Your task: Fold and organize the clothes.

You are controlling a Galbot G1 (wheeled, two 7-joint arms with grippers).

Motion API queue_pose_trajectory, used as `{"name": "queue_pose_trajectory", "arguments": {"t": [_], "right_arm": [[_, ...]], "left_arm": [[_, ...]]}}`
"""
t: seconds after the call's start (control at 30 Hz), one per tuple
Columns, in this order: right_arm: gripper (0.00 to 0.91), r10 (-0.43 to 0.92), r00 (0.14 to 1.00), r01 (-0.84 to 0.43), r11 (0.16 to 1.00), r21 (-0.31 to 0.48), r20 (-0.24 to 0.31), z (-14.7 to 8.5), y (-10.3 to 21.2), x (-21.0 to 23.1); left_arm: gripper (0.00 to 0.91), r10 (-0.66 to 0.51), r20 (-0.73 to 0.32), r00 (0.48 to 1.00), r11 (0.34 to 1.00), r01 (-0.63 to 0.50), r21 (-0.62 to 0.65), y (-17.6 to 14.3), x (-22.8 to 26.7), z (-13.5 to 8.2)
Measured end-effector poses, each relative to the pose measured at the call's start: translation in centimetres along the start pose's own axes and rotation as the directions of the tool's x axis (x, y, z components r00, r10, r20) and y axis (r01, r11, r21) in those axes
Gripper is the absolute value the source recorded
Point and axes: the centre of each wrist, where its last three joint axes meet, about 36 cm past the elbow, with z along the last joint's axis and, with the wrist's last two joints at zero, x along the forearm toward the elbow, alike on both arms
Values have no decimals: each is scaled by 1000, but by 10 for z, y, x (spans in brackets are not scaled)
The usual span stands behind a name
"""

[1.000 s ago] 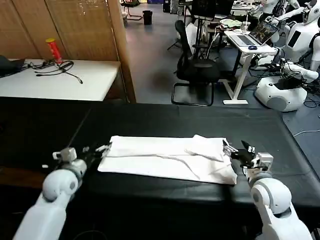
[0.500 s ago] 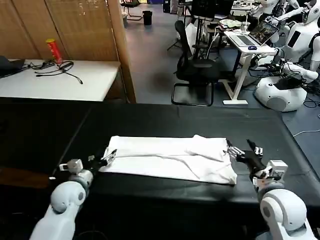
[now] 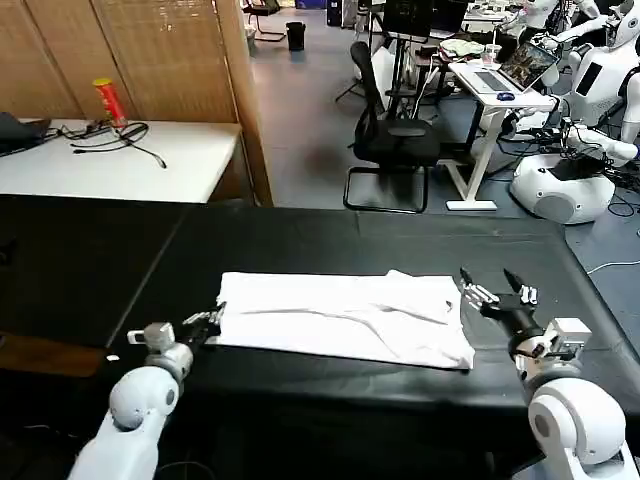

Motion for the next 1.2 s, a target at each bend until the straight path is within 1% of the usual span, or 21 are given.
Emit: {"name": "queue_pose_trajectory", "arguments": {"t": [0.1,0.17,0.27,0.37,0.57,0.63,0.7,0.77,0.87,0.97,1.07,1.2], "right_arm": [[878,8,1000,-8,1000,-5,7,-2,-1,2],[878,11,1000,-11,1000,-10,8,-1,-1,4],[878,12,1000,-11,1000,-18,6,0,0,4],[878,11,1000,-11,1000,-24,5,1,2,5],[878,18,1000,-18,999,-31,3,3,5,8],[878,24,1000,-24,999,-28,2,4,7,9],[878,28,1000,-28,999,-28,0,5,8,10],[878,36,999,-36,999,-24,-4,8,9,12],[878,60,998,-60,998,-16,-11,13,7,14],[878,84,996,-84,996,-5,-17,18,5,17],[878,101,995,-101,995,-4,-22,21,4,21],[878,129,991,-129,992,-2,-34,25,1,31]], "left_arm": [[0,-26,36,999,995,30,-100,3,3,-6],[0,-60,68,996,981,72,-181,10,6,-11],[0,-123,127,984,929,159,-333,28,9,-20],[0,-161,167,973,872,220,-438,51,12,-30],[0,-208,202,957,768,288,-572,100,21,-48],[0,-223,197,955,755,297,-585,109,24,-52],[0,-231,180,956,764,293,-574,110,27,-51],[0,-223,172,959,781,282,-558,102,28,-48],[0,-189,159,969,800,246,-547,79,30,-41],[0,-137,137,981,835,188,-516,44,32,-31],[0,-68,132,989,886,120,-448,1,34,-30],[0,38,117,992,936,6,-352,-45,33,-29]]}}
